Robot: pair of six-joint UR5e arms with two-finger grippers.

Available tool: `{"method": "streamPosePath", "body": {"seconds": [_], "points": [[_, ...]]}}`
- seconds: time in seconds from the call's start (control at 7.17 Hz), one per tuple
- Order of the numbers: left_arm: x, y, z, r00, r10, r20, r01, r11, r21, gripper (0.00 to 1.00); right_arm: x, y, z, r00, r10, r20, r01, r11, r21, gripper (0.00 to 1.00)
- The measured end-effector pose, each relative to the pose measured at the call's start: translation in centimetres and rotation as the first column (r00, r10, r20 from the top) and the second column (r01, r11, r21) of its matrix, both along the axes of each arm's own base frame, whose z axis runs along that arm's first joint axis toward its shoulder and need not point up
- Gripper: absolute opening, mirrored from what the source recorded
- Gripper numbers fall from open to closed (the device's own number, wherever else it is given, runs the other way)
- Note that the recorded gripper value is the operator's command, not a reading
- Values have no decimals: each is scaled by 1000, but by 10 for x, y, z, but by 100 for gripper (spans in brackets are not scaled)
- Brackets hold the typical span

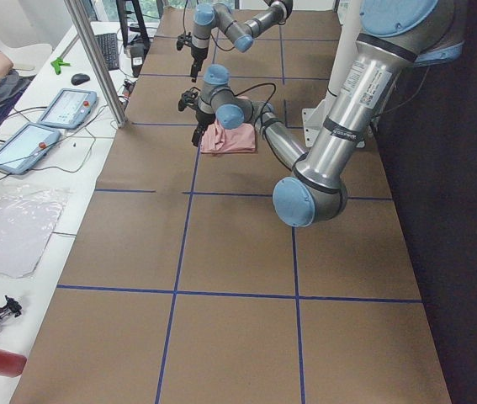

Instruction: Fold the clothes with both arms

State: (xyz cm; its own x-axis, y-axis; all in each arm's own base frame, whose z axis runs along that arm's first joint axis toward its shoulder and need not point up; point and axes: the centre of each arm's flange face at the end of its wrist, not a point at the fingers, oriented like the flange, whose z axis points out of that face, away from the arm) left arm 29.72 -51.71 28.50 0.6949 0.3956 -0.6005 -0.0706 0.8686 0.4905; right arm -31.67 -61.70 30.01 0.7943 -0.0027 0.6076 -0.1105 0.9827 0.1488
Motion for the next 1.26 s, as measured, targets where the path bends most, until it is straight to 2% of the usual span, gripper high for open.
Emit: {"method": "streamPosePath", "body": {"seconds": [0.14,0.28,0.42,0.56,0.7,0.98,1.26], "points": [[-58,-3,16,996,46,73,-49,998,42,100,77,-7,48,994,-101,-42,103,994,41,100],[-119,-10,43,987,90,137,-101,992,78,100,151,-7,100,978,-191,-78,196,978,70,100],[-187,-14,81,973,131,192,-153,983,104,100,222,3,152,962,-257,-95,265,961,83,100],[-245,-14,122,964,159,211,-182,978,97,100,283,20,202,952,-294,-90,301,951,77,100],[-290,-11,172,968,167,188,-177,984,36,100,334,46,256,952,-300,-67,303,952,38,100],[-332,-1,266,977,158,144,-141,982,-124,100,383,115,351,966,-260,-6,258,961,-95,100],[-363,22,317,989,117,92,-92,968,-235,100,390,153,379,983,-174,66,183,966,-181,100]]}}
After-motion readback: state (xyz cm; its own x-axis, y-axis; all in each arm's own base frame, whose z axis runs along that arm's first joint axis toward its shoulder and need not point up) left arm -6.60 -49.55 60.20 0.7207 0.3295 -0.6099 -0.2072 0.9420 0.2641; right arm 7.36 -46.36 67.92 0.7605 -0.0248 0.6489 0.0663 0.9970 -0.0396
